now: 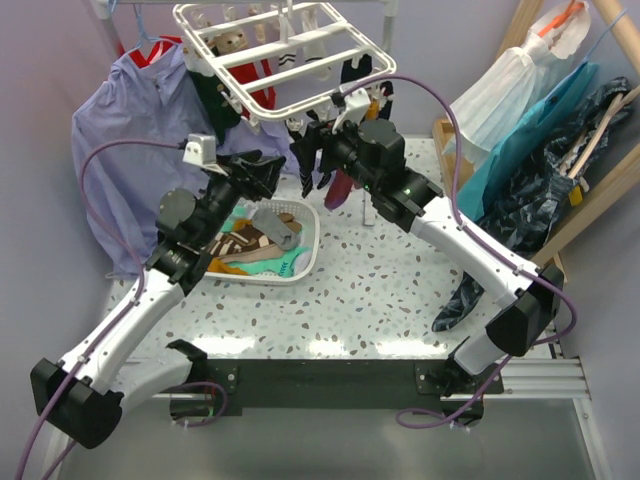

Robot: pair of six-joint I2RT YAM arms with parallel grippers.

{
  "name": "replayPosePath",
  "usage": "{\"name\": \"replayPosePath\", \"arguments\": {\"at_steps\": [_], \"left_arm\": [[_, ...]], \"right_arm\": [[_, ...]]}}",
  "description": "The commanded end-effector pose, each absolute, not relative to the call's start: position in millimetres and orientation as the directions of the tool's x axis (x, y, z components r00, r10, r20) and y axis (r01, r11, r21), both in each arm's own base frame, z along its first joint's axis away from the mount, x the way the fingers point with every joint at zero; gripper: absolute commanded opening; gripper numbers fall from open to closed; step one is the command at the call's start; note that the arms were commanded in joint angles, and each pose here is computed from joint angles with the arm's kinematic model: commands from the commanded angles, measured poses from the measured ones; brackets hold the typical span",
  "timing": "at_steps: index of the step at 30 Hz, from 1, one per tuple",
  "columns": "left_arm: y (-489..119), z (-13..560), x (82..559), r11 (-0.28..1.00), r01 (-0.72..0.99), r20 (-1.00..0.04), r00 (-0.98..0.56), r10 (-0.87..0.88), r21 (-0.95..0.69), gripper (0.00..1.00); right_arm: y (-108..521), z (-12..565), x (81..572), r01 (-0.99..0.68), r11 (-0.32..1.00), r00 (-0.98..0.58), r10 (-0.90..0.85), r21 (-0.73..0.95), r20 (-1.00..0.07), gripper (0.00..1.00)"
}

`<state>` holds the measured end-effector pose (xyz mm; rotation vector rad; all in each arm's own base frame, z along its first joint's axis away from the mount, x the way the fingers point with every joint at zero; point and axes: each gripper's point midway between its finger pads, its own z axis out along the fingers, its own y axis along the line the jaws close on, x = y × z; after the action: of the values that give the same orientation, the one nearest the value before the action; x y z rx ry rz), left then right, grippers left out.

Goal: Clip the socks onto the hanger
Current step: Clamp the sock onto the hanger, then open the clamp at the hanger.

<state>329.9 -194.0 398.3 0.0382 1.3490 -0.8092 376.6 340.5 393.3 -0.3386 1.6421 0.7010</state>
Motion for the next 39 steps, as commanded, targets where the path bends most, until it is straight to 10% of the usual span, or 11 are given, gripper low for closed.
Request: {"name": "replayPosePath", "arguments": {"at_steps": [1,20,39], "left_arm": [[-174,413,321,0.822,0.499,-0.922,0.108,-0.371,-0.272,0.72],[-154,414,341,0.897,0.421,-0.903,0.424,-0.06,0.138,0.84],[-150,443,373,0.937,0.34,-0.843,0.526,-0.117,0.081,0.52]], "right_arm": [[315,424,381,-0.533,0.81,-0.114,0.218,0.245,-0.969,0.7],[281,429,397,-0.467,0.848,-0.088,0.238,0.251,-0.967,0.76],[281,433,393,-0.487,0.835,-0.087,0.246,0.256,-0.965,0.76]]}}
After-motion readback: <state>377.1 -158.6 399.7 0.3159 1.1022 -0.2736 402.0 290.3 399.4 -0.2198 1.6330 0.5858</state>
